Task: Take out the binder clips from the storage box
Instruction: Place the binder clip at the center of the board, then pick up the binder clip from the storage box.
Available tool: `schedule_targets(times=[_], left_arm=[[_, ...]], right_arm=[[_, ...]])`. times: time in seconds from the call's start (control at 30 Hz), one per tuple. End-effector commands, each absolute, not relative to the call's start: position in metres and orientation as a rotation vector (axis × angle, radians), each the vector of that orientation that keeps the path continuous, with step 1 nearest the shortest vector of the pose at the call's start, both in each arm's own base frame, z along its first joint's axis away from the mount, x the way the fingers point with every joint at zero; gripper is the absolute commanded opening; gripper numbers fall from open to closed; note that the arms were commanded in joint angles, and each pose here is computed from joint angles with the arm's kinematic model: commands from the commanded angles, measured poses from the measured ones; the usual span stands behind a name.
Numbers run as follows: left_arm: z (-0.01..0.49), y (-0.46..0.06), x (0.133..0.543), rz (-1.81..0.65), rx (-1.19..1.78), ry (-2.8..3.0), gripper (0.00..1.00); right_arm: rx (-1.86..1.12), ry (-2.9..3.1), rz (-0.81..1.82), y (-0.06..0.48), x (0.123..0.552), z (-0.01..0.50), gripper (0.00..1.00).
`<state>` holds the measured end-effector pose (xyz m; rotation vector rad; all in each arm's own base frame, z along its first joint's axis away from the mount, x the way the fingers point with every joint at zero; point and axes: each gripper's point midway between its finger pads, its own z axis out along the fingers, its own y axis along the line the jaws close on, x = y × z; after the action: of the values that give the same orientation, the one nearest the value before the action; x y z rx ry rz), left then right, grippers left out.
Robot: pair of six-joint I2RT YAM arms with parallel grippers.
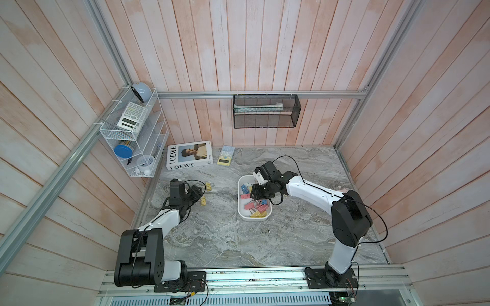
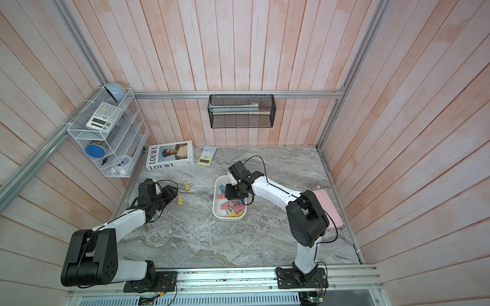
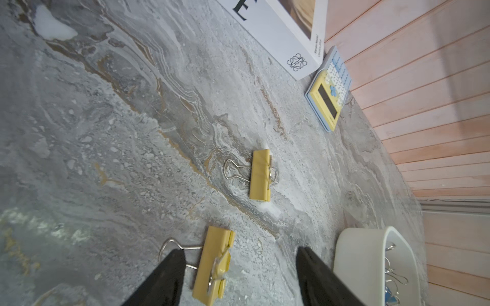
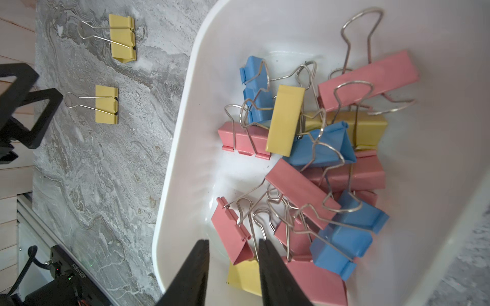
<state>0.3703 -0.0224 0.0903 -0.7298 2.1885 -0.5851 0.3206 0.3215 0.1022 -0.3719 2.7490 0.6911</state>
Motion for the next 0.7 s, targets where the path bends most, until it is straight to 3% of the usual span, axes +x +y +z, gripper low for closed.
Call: schedule_targets(times=[0.0, 0.37, 0.57, 0.6, 0.63, 0.67], left_arm=[[0.106, -0.023, 0.365, -0.599, -0.716, 2.173, 0.8], [0.151, -0.026, 0.354, -0.628, -0.679, 2.111, 0.83], [0.163, -0.025, 0.351, -0.627, -0.673, 2.093, 0.83], [0.163, -0.025, 0.351, -0.626, -0.672, 2.096, 0.86], [0.163, -0.026, 0.35, -0.625, -0.675, 2.103, 0.97], [0.164, -0.026, 0.35, -0.625, -0.676, 2.105, 0.98]], right_arm=[[-0.395, 2.801, 0.697, 0.326, 0.315, 0.093, 0.37], [-0.407, 2.864, 0.685, 0.335, 0.314, 0.071, 0.43], [-0.425, 2.88, 0.719, 0.346, 0.306, 0.066, 0.4], [-0.43, 2.879, 0.723, 0.348, 0.305, 0.067, 0.38], [-0.437, 2.873, 0.735, 0.352, 0.304, 0.068, 0.34], [-0.44, 2.874, 0.739, 0.353, 0.302, 0.068, 0.31]])
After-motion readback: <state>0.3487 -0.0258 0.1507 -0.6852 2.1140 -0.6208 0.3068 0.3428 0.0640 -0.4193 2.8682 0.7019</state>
